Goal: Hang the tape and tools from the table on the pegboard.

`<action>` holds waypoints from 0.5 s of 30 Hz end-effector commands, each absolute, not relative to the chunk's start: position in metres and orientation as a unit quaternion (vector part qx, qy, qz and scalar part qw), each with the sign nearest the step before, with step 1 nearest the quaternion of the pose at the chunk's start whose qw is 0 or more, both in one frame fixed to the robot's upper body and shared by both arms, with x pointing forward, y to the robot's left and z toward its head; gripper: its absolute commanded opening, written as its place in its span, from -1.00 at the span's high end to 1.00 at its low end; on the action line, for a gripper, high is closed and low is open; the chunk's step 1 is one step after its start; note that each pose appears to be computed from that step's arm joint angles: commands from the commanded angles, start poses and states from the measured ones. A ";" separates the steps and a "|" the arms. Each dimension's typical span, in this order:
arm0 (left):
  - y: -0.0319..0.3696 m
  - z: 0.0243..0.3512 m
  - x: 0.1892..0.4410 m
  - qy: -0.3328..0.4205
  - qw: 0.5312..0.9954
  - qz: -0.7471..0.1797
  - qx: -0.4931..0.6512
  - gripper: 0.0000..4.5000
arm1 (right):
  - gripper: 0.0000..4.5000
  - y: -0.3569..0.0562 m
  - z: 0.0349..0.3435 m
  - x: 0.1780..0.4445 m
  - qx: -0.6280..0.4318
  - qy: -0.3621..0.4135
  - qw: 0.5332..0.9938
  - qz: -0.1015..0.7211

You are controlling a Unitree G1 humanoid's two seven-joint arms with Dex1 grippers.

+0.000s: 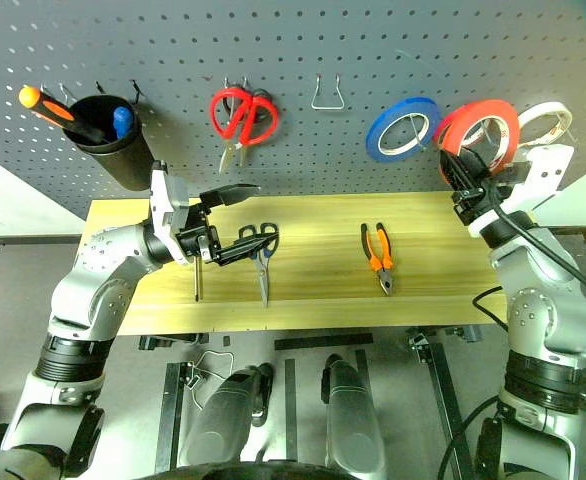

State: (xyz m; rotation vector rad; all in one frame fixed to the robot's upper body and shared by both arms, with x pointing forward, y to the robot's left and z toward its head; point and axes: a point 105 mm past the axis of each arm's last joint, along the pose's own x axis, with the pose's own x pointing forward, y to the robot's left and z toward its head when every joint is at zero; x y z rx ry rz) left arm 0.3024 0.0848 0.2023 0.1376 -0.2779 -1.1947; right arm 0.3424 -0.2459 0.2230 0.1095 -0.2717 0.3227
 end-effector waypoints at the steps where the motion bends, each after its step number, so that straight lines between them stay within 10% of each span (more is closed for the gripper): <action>1: 0.084 0.216 0.297 -0.158 0.809 -0.561 0.074 -1.00 | 0.69 -0.240 0.221 0.357 0.051 -0.146 0.974 0.168; 12: 0.086 0.221 0.299 -0.169 0.817 -0.546 0.077 -1.00 | 0.70 -0.247 0.198 0.395 0.051 -0.120 0.982 0.135; 15: 0.086 0.221 0.299 -0.170 0.818 -0.543 0.078 -1.00 | 0.27 -0.251 0.190 0.399 0.047 -0.098 0.987 0.117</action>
